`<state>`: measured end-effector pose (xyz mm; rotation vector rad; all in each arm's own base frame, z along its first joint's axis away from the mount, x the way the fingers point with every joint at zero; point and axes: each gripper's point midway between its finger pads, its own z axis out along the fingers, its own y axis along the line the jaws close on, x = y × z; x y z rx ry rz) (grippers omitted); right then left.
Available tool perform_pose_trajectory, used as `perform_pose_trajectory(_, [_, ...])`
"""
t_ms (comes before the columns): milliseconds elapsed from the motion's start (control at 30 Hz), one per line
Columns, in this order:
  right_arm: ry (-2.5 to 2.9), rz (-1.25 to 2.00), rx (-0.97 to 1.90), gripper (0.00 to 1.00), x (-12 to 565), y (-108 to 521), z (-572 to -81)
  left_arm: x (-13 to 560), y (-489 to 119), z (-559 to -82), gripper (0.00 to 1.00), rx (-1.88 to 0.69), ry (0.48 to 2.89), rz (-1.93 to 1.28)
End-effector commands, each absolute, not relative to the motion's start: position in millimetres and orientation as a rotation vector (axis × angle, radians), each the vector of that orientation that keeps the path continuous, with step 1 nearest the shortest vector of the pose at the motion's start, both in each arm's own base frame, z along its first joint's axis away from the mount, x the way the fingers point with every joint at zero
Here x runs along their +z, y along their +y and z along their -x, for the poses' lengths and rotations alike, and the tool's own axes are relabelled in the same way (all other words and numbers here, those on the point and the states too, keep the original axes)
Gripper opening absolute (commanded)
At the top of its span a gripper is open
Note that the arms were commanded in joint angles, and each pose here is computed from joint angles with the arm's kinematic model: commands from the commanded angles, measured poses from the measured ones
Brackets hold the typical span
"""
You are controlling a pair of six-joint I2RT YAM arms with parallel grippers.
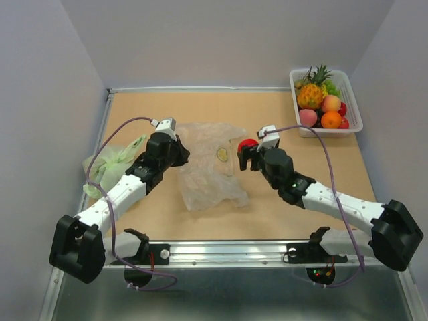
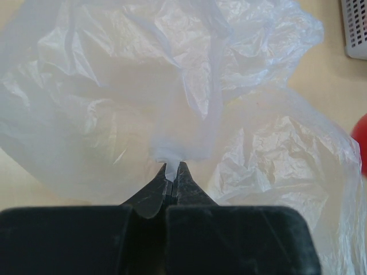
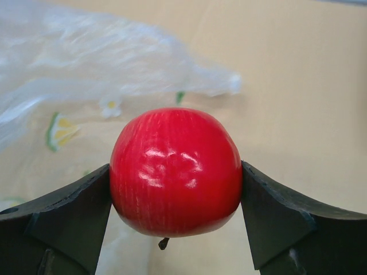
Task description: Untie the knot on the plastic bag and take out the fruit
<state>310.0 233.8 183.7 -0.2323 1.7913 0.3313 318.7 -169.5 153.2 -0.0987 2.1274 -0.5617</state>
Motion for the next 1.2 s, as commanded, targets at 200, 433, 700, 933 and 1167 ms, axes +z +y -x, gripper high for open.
perform_pose_trajectory(200, [1.696, -0.089, -0.136, 0.07, 288.5, 82.4, -393.3, 191.3, -161.1, -318.5, 0.0, -0.572, 1.956, -0.015])
perform_pose_trajectory(433, [1.654, -0.413, -0.209, 0.1, 313.8, -25.5, -457.9, 195.4, -161.7, -300.8, 0.0, -0.613, 1.896, -0.08])
perform_pose_trajectory(700, [1.541, -0.745, -0.258, 0.2, 318.2, -114.2, -523.2, 207.9, -165.1, -302.2, 0.0, -0.627, 1.86, -0.112])
perform_pose_trajectory(933, [1.388, -0.942, -0.278, 0.31, 313.2, -143.2, -587.3, 205.7, -168.8, -301.5, 0.0, -0.644, 1.863, -0.126])
perform_pose_trajectory(1167, [1.293, -1.035, -0.355, 0.37, 292.8, -176.1, -625.4, 197.2, -170.0, -304.3, 0.0, -0.635, 1.887, -0.134])
